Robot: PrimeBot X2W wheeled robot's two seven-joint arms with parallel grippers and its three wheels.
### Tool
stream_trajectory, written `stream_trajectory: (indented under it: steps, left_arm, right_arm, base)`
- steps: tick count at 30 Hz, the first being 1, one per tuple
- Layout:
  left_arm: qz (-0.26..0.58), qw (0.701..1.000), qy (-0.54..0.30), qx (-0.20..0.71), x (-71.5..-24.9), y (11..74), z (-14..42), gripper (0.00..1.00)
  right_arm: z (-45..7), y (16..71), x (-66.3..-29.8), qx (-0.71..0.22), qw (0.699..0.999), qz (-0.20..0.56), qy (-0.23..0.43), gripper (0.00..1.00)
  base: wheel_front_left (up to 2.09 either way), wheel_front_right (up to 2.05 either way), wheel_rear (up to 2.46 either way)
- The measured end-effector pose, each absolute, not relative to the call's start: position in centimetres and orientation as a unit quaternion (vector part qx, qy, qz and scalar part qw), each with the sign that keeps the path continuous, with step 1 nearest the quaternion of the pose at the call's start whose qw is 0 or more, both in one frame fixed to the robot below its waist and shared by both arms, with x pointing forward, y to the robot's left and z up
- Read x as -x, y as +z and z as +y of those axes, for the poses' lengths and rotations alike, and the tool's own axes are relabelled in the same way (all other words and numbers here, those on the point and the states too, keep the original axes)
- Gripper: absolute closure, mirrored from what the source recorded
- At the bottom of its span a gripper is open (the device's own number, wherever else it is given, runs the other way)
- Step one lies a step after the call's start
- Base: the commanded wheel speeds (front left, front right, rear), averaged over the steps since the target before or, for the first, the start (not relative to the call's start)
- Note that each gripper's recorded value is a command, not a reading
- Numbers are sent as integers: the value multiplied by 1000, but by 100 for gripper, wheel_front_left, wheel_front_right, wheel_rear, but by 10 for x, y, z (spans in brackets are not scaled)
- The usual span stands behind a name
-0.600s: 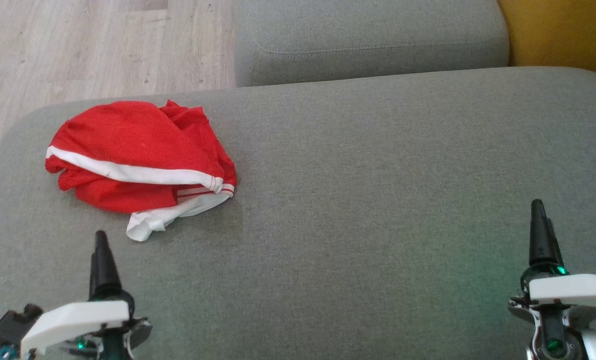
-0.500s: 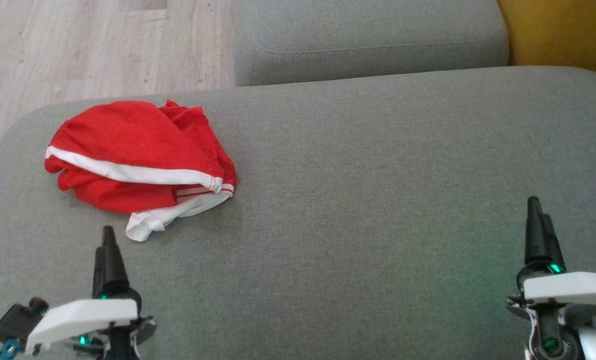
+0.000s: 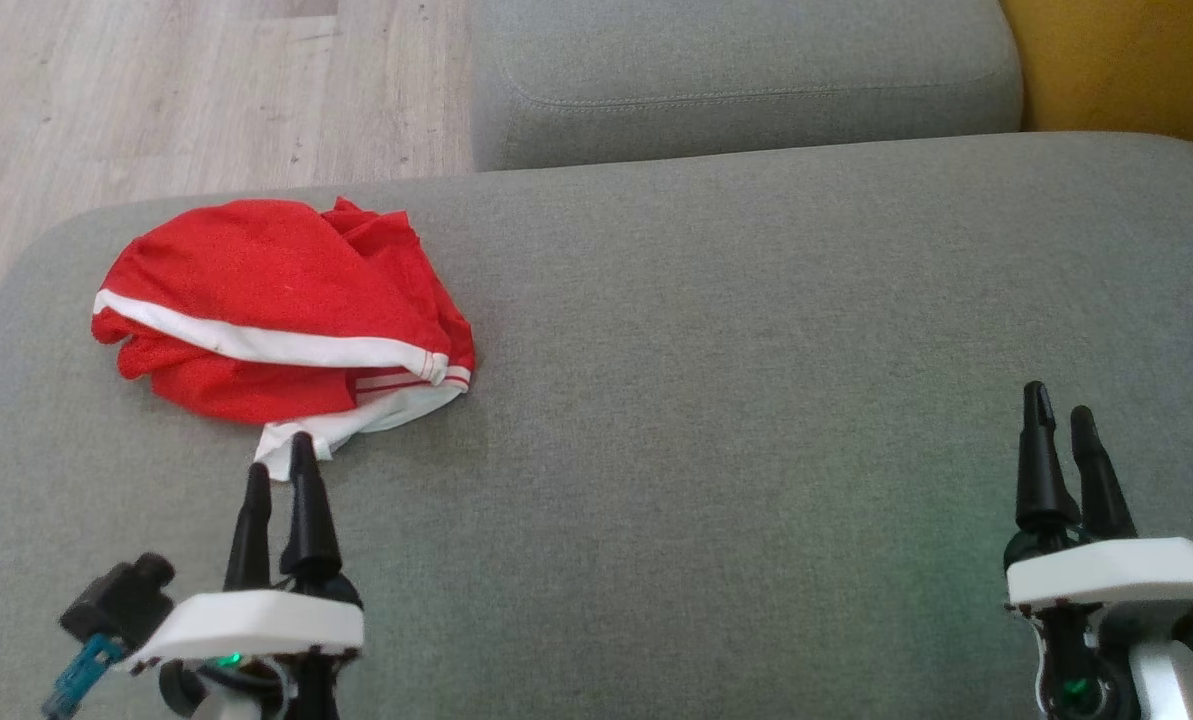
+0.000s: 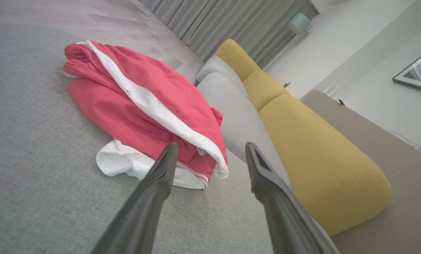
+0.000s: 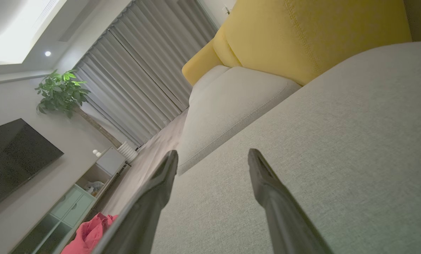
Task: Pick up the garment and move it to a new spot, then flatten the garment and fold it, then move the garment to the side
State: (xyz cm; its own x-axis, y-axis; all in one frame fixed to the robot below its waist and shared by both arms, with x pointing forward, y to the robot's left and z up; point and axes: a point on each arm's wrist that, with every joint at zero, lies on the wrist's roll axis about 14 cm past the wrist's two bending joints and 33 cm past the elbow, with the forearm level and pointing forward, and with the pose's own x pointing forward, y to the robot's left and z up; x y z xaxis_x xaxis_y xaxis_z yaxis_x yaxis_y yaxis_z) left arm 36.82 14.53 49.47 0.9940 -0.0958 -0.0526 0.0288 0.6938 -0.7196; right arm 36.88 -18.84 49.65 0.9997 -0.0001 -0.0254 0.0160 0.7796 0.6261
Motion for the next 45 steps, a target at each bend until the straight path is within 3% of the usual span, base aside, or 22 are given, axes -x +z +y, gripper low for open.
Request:
stream_trajectory:
  steps: [19, 45]
  left_arm:
    - [50, 977, -90, 189, -368, 491, 113, 0]
    - [6, 990, -138, -9, -364, 493, 86, 0]
  right_arm:
    - [-177, 508, -370, -183, 983, -9, 23, 0]
    - [-161, 516, -369, -1, 998, -36, 61, 0]
  base:
    - [0, 0, 0]
    - [0, 0, 0]
